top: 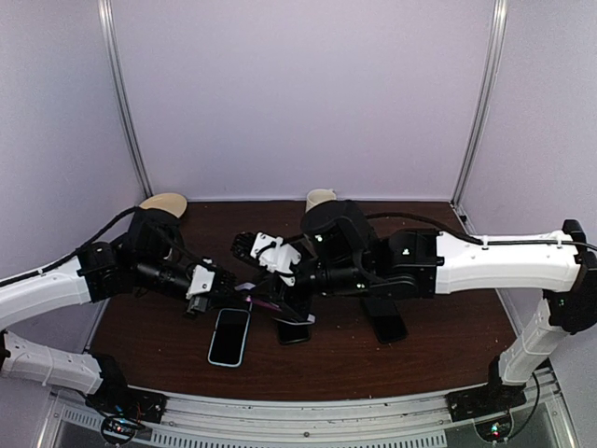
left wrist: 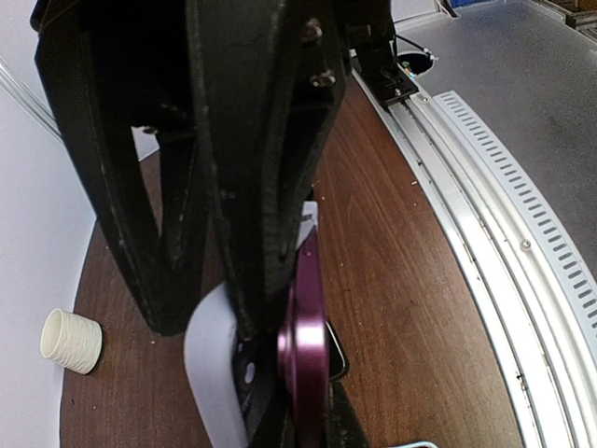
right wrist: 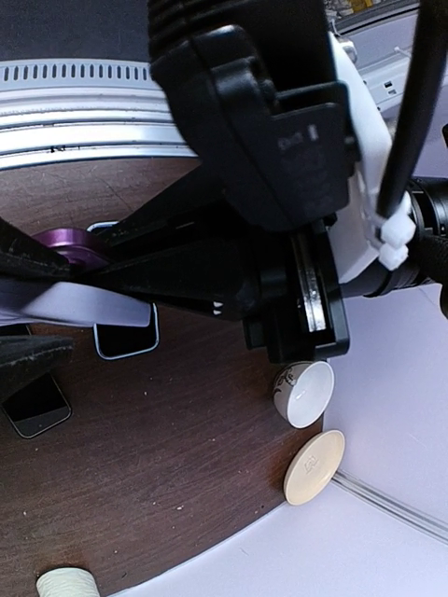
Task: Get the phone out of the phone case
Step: Remove the phone case from the phone.
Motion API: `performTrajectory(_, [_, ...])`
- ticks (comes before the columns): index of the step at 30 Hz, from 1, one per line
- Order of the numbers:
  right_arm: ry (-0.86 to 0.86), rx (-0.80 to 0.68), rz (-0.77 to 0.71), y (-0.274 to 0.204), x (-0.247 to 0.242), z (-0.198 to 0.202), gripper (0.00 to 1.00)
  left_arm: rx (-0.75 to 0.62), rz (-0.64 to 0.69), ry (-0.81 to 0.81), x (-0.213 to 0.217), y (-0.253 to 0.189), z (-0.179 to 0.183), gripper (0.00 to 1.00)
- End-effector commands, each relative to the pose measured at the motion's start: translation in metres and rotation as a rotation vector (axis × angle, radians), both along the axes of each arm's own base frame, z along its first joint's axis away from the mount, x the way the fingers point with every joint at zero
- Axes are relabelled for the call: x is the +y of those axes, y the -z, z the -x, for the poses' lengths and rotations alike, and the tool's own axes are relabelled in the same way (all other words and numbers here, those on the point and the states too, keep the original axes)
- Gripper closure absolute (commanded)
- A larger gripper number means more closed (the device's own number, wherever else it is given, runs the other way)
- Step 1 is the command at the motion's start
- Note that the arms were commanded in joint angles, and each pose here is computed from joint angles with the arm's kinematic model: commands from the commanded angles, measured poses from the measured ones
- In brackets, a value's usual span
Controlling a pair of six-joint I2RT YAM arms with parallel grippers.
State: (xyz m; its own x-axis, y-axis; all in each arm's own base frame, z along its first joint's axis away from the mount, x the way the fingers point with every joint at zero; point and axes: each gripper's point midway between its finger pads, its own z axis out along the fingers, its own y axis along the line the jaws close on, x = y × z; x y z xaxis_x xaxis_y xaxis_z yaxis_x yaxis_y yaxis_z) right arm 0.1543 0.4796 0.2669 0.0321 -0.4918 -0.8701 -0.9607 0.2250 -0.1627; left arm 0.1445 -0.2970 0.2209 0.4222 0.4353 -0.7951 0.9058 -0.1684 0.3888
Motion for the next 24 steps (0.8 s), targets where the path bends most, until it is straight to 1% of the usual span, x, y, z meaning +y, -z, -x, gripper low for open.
performTrajectory(1, [0.003,0.006,0.077,0.025,0.004,-0.001,0.76,-0.146,0.199,0.095,-0.013,-0.058,0.009,1.00])
performTrajectory(11, [0.040,-0.003,0.093,0.029,0.010,-0.010,0.76,-0.152,0.197,0.102,-0.012,-0.056,0.010,1.00])
performTrajectory(14, [0.040,-0.004,0.089,0.027,0.010,-0.010,0.78,-0.156,0.196,0.100,-0.012,-0.056,0.010,1.00])
performTrajectory(18, [0.027,0.009,0.068,0.022,0.007,-0.005,0.79,-0.162,0.190,0.083,-0.012,-0.055,0.007,1.00])
performTrajectory(24, [-0.001,0.037,0.053,0.018,0.001,0.004,0.77,-0.180,0.177,0.040,-0.011,-0.056,-0.002,1.00])
